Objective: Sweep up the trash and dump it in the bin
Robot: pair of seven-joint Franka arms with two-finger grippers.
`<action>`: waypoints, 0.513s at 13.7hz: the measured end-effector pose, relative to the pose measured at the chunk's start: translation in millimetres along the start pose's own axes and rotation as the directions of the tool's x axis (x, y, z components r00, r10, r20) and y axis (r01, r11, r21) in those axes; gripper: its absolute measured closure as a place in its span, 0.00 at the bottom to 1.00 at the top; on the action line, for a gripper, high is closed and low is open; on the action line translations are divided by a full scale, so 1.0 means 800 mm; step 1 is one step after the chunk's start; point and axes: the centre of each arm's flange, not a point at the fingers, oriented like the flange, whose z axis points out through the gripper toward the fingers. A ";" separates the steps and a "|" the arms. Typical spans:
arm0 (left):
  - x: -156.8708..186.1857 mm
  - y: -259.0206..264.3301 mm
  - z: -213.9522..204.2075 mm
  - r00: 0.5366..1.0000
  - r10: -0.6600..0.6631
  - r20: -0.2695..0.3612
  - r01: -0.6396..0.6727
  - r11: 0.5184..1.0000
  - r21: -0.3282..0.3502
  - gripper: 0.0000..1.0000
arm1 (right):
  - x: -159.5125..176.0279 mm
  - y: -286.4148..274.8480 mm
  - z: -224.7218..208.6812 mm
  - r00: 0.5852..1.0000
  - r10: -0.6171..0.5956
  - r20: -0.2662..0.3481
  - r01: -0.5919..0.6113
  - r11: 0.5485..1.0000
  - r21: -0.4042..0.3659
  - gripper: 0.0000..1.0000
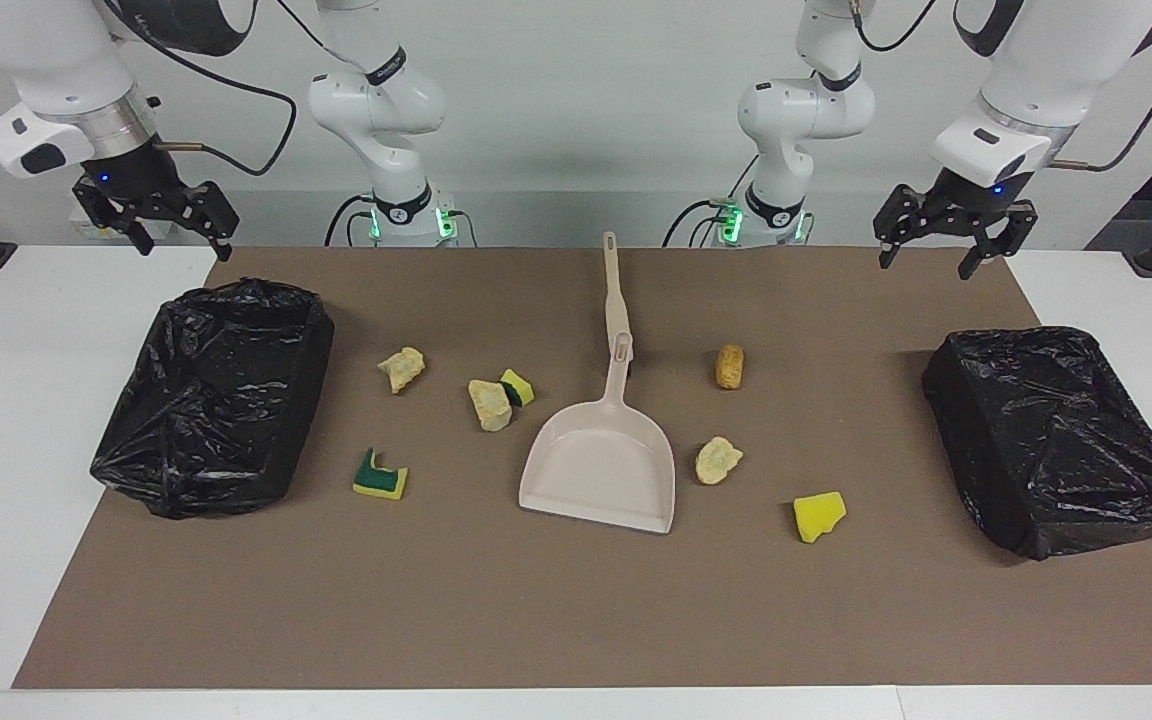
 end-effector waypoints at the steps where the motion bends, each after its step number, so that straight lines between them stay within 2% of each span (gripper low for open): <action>1: 0.000 0.002 0.000 1.000 0.003 0.000 -0.003 1.000 0.000 0.00 | 0.003 -0.012 0.000 1.000 -0.017 -0.002 0.017 1.000 -0.001 0.00; 7: 0.001 0.022 0.002 1.000 0.031 0.004 -0.031 1.000 -0.001 0.00 | 0.007 -0.044 -0.001 1.000 -0.031 -0.005 0.031 0.999 0.009 0.00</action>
